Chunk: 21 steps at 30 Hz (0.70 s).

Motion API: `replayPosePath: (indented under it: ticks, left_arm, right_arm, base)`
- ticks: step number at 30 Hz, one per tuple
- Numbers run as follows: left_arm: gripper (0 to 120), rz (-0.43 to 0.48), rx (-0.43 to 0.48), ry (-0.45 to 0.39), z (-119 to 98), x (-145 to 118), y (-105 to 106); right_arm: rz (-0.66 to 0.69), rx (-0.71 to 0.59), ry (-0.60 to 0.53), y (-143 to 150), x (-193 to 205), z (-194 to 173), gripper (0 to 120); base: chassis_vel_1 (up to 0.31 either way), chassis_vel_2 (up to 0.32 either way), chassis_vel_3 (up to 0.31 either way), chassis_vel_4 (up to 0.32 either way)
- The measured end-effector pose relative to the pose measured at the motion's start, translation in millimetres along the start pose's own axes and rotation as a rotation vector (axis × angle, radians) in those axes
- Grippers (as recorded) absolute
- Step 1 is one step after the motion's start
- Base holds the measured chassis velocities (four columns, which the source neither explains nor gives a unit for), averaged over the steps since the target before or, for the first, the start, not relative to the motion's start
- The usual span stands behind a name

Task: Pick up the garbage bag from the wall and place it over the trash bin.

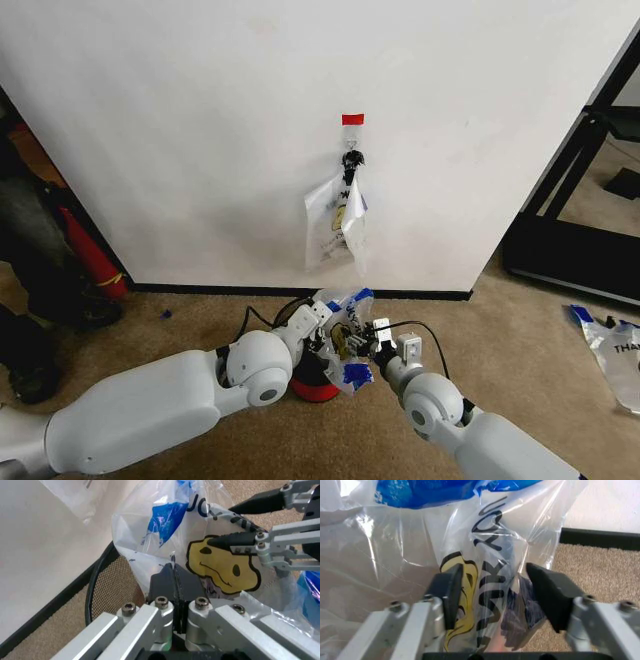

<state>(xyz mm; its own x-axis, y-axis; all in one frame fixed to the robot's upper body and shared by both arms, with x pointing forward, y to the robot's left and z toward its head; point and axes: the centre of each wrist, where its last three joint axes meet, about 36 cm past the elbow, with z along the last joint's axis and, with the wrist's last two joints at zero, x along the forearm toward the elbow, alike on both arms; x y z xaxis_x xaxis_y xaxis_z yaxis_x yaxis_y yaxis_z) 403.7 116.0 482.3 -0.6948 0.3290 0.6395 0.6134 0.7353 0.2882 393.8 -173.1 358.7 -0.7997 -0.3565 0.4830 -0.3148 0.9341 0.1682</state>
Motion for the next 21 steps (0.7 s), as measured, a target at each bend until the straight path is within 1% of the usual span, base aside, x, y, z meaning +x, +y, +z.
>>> replayPosePath:
  ticks: [3,4,5,7,9,12,13,17,21]
  left_arm:
    - [0,0.002,0.000,-0.001,0,0,-1]
    - [0,0.002,0.000,-0.001,0,0,-1]
    - [0,0.003,0.000,-0.002,-1,0,-1]
    - [0,0.005,0.001,-0.004,-1,1,-2]
    - [0,0.006,0.001,-0.004,-1,1,-2]
    - [0,0.011,0.009,0.000,2,2,-3]
    - [0,0.012,0.011,0.001,2,2,-4]
    - [0,0.013,0.015,0.000,3,4,-4]
    - [0,-0.001,0.025,-0.011,0,7,0]
  right_arm:
    - [0.012,-0.005,0.032,3,-1,-3,37]
    - [0.012,-0.007,0.050,5,-1,-5,30]
    - [0.012,-0.008,0.055,7,-1,-6,29]
    - [0.015,-0.013,0.062,10,-1,-7,19]
    - [0.017,-0.017,0.064,10,-1,-8,17]
    - [0.029,-0.034,0.069,14,-5,-12,4]
    - [0.034,-0.037,0.072,15,-6,-13,1]
    - [0.047,-0.043,0.079,16,-6,-17,1]
    - [0.057,-0.045,0.066,17,2,-21,1]
  base:
    - [0.000,0.000,0.000,0.000]
    - [0.000,0.000,0.000,0.000]
    - [0.000,0.000,0.000,0.000]
    - [0.000,0.000,0.000,0.000]
    - [0.000,0.000,0.000,0.000]
    - [0.000,0.000,0.000,0.000]
    - [0.000,0.000,0.000,0.000]
    - [0.000,0.000,0.000,0.000]
    - [0.000,0.000,0.000,0.000]
